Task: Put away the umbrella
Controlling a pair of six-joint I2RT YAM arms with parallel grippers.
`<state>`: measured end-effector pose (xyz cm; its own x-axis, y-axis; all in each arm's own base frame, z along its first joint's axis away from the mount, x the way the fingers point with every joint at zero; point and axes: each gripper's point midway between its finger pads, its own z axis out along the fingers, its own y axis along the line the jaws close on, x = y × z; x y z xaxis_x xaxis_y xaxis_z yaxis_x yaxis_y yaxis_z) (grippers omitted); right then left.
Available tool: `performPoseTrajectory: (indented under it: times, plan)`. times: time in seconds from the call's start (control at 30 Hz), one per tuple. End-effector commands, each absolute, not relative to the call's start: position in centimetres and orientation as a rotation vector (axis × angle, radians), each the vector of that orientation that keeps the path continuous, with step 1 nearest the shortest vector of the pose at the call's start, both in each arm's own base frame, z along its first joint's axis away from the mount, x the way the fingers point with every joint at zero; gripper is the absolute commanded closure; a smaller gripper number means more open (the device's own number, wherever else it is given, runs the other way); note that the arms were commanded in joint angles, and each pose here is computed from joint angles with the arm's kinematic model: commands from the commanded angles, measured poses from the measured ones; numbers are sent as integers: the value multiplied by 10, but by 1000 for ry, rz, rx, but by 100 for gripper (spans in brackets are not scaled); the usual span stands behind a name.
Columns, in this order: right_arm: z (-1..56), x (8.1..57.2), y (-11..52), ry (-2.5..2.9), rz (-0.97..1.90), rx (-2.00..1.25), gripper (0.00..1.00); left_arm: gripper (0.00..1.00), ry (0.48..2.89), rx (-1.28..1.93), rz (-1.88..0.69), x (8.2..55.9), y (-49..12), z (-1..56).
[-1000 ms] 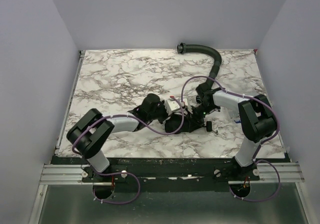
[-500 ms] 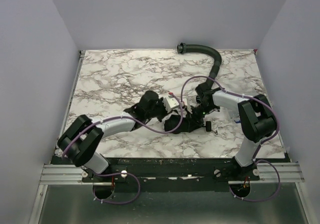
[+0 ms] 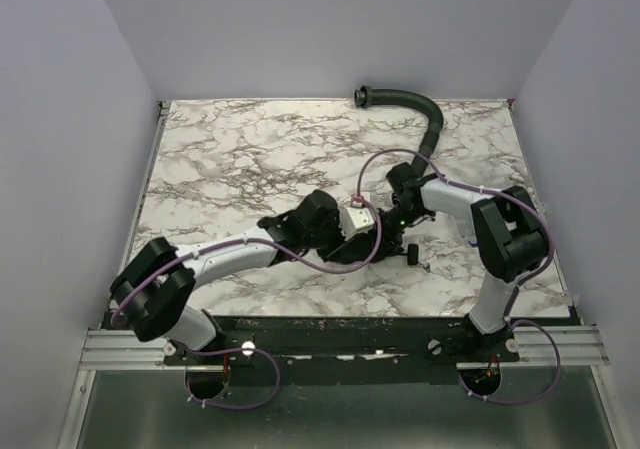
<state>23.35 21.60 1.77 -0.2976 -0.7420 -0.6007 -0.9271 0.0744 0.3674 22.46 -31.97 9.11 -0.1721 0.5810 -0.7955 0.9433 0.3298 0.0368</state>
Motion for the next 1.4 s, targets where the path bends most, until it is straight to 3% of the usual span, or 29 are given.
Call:
performPoseTrajectory:
  times: [0.0, 0.2, 0.33, 1.37]
  plan:
    - [-36, 242, 183, 2331, 779, -1707, 96, 100, 2077, 1197, -448, 245, -306, 100]
    - [-36, 261, 188, 2390, 699, -1575, 96, 100, 2125, 1225, -503, 232, -325, 118]
    - [-32, 266, 195, 2430, 740, -1497, 100, 100, 2138, 1263, -535, 215, -330, 111]
    - [-38, 271, 203, 2690, 1139, -1212, 100, 100, 2123, 1498, -570, 167, -346, 68]
